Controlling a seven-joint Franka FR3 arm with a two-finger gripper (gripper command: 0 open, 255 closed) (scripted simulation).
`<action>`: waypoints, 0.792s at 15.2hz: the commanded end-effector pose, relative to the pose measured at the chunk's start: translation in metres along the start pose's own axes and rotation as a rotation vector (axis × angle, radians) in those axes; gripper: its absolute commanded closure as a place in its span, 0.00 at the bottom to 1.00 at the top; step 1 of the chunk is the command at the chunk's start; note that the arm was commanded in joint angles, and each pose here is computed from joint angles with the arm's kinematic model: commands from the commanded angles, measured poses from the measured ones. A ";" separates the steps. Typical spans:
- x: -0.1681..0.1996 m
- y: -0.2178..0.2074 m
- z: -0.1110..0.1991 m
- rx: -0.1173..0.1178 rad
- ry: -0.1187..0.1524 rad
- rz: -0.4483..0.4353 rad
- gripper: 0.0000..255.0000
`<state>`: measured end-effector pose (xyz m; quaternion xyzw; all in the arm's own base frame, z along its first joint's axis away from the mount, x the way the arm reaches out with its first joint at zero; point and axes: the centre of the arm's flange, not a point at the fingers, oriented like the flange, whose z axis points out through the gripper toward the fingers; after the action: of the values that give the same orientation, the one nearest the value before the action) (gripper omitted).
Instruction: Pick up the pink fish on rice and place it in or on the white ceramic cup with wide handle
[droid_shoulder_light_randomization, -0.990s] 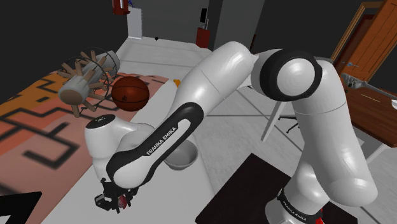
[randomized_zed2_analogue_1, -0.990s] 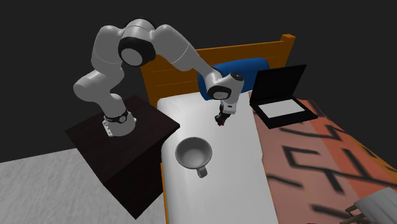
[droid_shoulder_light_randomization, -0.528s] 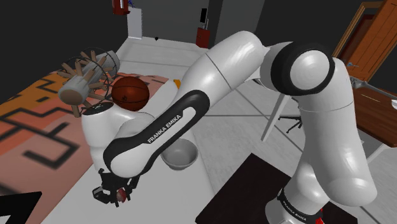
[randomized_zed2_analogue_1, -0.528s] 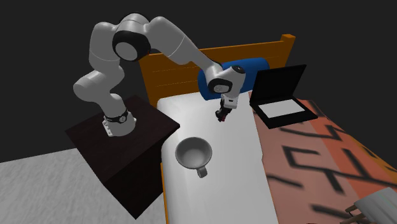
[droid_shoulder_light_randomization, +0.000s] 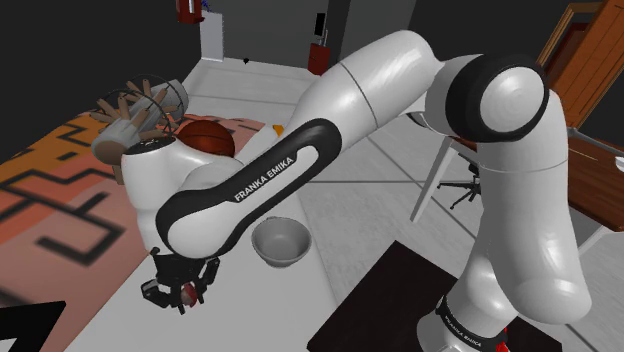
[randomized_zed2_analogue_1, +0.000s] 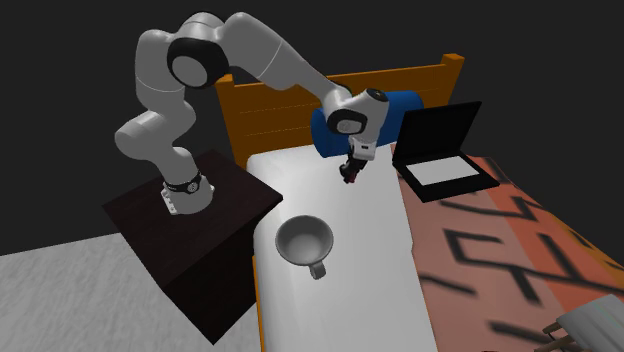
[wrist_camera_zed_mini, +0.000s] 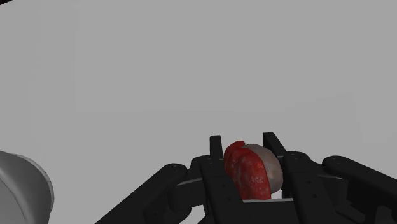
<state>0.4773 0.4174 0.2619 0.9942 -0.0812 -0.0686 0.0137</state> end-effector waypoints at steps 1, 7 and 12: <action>-0.002 0.000 -0.011 0.000 0.000 0.000 1.00; -0.006 0.001 -0.042 0.000 0.000 0.000 1.00; 0.003 0.040 -0.049 0.000 0.000 0.000 1.00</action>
<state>0.4793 0.3920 0.3113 0.9942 -0.0813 -0.0687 0.0138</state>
